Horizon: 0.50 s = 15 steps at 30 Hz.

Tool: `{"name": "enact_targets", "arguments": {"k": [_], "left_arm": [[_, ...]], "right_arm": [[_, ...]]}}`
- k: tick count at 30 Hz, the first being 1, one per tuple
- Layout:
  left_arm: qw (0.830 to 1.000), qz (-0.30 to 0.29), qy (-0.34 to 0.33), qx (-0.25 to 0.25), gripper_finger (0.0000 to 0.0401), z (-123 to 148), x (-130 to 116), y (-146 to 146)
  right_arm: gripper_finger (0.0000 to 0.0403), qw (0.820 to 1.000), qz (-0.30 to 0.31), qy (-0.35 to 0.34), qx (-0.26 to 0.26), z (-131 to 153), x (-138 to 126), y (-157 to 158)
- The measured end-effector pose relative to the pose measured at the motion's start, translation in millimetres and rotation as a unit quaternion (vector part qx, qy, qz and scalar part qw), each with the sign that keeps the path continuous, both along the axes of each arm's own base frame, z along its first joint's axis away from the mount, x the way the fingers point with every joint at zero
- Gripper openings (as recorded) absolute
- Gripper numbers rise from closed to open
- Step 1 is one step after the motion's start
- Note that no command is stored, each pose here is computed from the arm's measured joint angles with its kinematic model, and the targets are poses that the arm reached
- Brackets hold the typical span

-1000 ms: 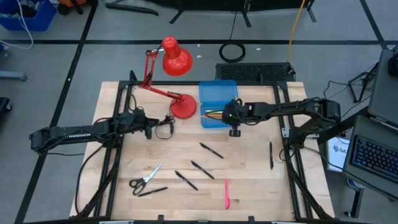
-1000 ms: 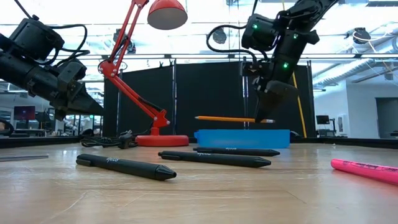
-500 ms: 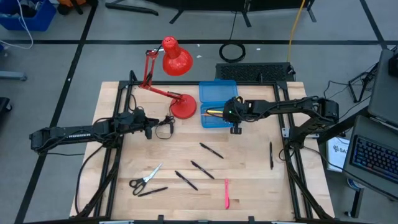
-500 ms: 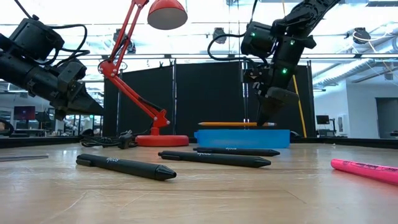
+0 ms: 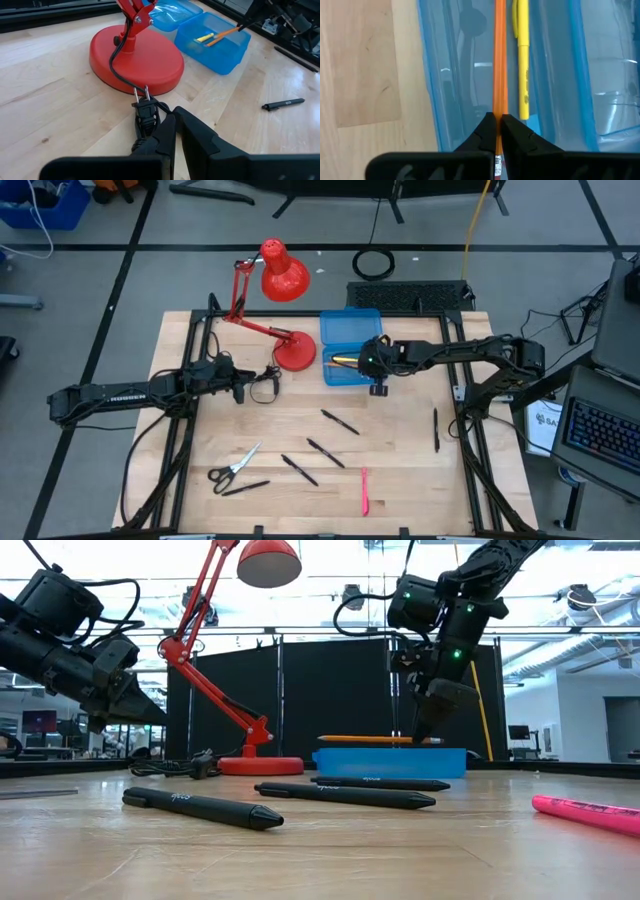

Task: Pick & place school supplies into a supply box
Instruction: Put the orange pencil into the blue supply box

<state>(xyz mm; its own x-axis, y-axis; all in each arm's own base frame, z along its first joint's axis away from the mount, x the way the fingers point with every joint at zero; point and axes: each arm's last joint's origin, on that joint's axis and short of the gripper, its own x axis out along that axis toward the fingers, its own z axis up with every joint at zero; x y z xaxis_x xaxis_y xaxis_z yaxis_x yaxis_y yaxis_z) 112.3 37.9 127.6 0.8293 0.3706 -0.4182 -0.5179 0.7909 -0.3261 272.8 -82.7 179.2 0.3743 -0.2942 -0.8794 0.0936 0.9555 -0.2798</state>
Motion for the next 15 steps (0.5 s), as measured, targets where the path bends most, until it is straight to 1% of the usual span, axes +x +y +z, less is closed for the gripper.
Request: {"name": "enact_targets", "arguments": {"k": [9, 15], "left_arm": [[1.0, 0.002, 0.0, 0.0, 0.0031, 0, 0, 0], [1.0, 0.001, 0.0, 0.001, 0.0031, 0, 0, 0]], "right_arm": [[0.0002, 1.0, -0.009, 0.011, 0.003, -21, -13, -1], [0.0009, 1.0, -0.013, -0.014, -0.003, -28, -14, -2]]}}
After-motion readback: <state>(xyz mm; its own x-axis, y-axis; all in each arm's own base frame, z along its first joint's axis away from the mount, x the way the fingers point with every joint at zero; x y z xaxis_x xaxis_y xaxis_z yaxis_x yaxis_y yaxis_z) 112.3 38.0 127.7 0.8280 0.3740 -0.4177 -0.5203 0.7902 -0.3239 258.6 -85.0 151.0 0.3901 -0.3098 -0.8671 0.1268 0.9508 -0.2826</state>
